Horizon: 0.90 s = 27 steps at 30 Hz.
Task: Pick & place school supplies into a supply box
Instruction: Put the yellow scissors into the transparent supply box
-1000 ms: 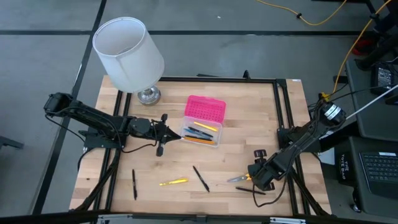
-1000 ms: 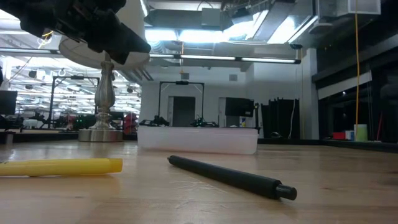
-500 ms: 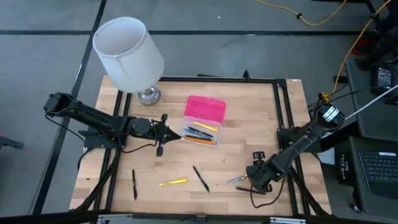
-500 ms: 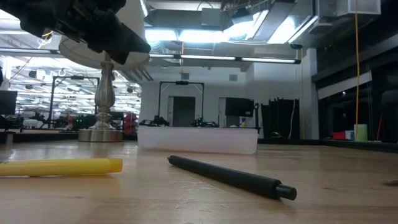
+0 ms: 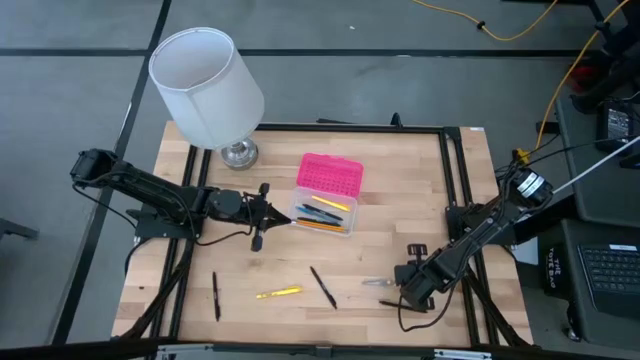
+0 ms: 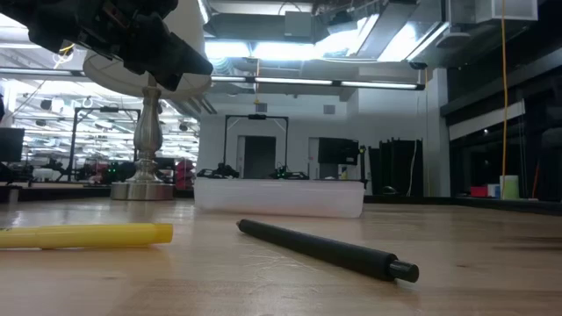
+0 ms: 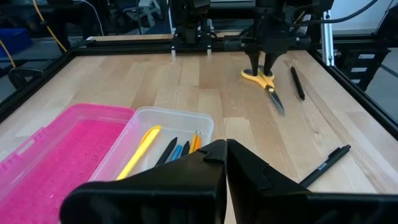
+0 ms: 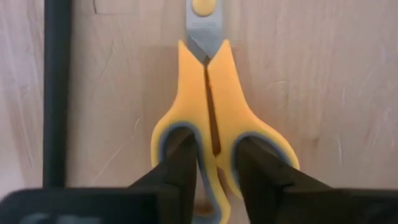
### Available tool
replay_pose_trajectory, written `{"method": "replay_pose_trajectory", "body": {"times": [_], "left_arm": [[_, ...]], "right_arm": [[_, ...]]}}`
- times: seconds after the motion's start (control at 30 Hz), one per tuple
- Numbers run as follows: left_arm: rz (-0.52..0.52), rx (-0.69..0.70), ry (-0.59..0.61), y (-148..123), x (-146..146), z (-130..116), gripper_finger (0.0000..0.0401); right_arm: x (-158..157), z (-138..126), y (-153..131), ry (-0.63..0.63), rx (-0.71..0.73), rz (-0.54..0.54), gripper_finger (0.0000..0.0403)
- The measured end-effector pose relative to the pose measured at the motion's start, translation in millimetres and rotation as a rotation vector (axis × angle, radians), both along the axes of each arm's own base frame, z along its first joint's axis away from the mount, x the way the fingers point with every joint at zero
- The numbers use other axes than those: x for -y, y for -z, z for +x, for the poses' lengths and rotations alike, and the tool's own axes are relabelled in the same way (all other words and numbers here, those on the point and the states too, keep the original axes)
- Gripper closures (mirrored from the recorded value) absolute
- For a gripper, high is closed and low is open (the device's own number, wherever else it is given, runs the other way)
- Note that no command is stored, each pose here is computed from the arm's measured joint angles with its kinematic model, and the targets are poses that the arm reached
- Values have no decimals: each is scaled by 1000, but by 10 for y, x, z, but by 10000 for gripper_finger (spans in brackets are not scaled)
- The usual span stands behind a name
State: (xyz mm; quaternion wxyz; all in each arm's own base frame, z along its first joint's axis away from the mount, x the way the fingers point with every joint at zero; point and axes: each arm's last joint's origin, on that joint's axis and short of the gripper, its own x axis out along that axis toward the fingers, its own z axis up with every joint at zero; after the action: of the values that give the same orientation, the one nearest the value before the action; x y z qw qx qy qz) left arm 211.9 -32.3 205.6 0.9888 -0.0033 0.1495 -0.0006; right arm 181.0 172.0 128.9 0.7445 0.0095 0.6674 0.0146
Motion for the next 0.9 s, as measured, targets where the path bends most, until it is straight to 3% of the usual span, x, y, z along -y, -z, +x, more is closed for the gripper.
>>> {"method": "replay_pose_trajectory", "body": {"times": [0.43, 0.9], "left_arm": [[0, 0, 0, 0, -1, 0, 397], [0, 0, 0, 0, 0, 0, 399]], "right_arm": [[-6, 7, -101, 26, 23, 22, 320], [145, 69, -697, 79, 319, 106, 320]]}}
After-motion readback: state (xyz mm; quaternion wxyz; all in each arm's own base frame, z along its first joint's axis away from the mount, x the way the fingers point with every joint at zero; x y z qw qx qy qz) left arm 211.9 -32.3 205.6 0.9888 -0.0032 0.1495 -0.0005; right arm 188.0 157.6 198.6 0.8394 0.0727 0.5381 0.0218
